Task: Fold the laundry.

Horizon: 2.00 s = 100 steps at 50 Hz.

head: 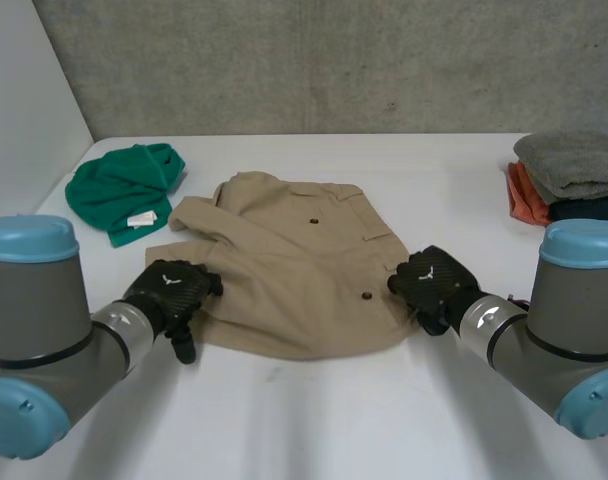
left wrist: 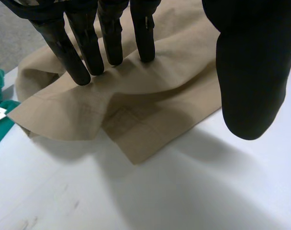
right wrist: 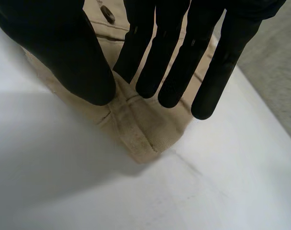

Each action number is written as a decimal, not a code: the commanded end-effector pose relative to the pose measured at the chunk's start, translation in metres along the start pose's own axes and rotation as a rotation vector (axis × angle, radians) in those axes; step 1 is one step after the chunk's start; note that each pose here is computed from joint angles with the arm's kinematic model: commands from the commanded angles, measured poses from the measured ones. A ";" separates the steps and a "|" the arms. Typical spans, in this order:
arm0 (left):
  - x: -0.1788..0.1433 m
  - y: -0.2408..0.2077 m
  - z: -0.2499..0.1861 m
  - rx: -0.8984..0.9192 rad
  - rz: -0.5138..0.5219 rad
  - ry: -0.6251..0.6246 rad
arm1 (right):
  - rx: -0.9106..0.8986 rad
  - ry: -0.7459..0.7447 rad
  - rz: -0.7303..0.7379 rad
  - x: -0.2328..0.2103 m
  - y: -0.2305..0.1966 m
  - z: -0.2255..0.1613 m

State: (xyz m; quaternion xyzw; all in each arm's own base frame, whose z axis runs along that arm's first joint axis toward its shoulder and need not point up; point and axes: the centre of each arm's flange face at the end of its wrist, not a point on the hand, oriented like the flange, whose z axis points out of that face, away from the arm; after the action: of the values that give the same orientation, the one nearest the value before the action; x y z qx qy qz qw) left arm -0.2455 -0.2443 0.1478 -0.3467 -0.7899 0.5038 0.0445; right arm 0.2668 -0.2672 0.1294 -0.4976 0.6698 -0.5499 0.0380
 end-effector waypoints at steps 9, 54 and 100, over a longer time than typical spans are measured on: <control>0.010 -0.006 0.040 0.082 0.136 -0.004 | 0.078 0.064 0.097 0.009 -0.019 -0.005; 0.002 0.012 -0.012 -0.063 0.068 0.024 | -0.083 0.009 0.087 0.009 0.002 -0.021; -0.002 0.003 0.036 0.005 0.226 -0.014 | -0.063 0.024 0.072 0.003 0.010 -0.013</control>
State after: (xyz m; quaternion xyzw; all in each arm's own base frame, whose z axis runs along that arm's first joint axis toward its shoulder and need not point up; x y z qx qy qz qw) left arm -0.2615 -0.2774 0.1248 -0.4325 -0.7329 0.5248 -0.0188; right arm 0.2515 -0.2607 0.1280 -0.4683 0.7038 -0.5330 0.0346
